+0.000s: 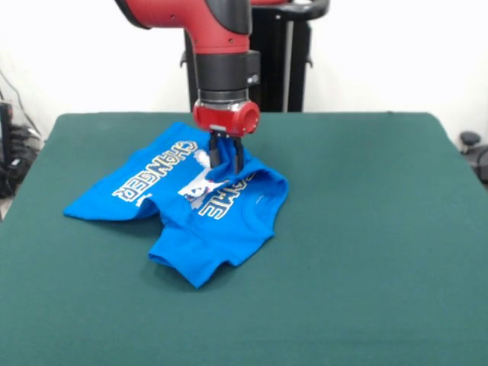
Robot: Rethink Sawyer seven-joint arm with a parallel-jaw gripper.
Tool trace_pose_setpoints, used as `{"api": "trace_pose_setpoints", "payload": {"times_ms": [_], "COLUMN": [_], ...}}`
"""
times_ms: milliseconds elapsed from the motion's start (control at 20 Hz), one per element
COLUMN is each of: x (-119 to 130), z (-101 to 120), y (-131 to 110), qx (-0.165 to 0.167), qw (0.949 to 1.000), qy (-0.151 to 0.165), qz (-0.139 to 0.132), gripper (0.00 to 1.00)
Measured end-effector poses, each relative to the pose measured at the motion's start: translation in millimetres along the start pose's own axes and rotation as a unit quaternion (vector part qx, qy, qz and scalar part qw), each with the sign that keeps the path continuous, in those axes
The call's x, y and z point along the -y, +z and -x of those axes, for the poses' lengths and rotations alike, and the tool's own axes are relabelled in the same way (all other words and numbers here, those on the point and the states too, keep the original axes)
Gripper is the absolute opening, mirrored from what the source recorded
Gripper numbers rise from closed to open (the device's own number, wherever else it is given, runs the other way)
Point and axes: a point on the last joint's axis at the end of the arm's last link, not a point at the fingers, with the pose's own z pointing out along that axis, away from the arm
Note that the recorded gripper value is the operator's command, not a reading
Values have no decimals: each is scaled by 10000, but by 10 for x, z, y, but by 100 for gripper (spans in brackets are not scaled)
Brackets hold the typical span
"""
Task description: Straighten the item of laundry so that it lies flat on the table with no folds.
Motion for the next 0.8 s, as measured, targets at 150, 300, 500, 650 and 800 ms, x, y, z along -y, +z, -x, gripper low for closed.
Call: {"api": "trace_pose_setpoints", "payload": {"times_ms": [150,300,500,650,800], "x": [0,5,16,26,30], "z": [-11,-41,-66,-72,-83], "y": [-40,-45,-41,-49,-59], "qx": [-5,-34,-43,-20,4], "qw": [10000,10000,10000,10000,10000], "qy": [23,31,47,65,75], "qz": [-12,-16,-10,2,19], "gripper": [100,100,100,100,100]}}
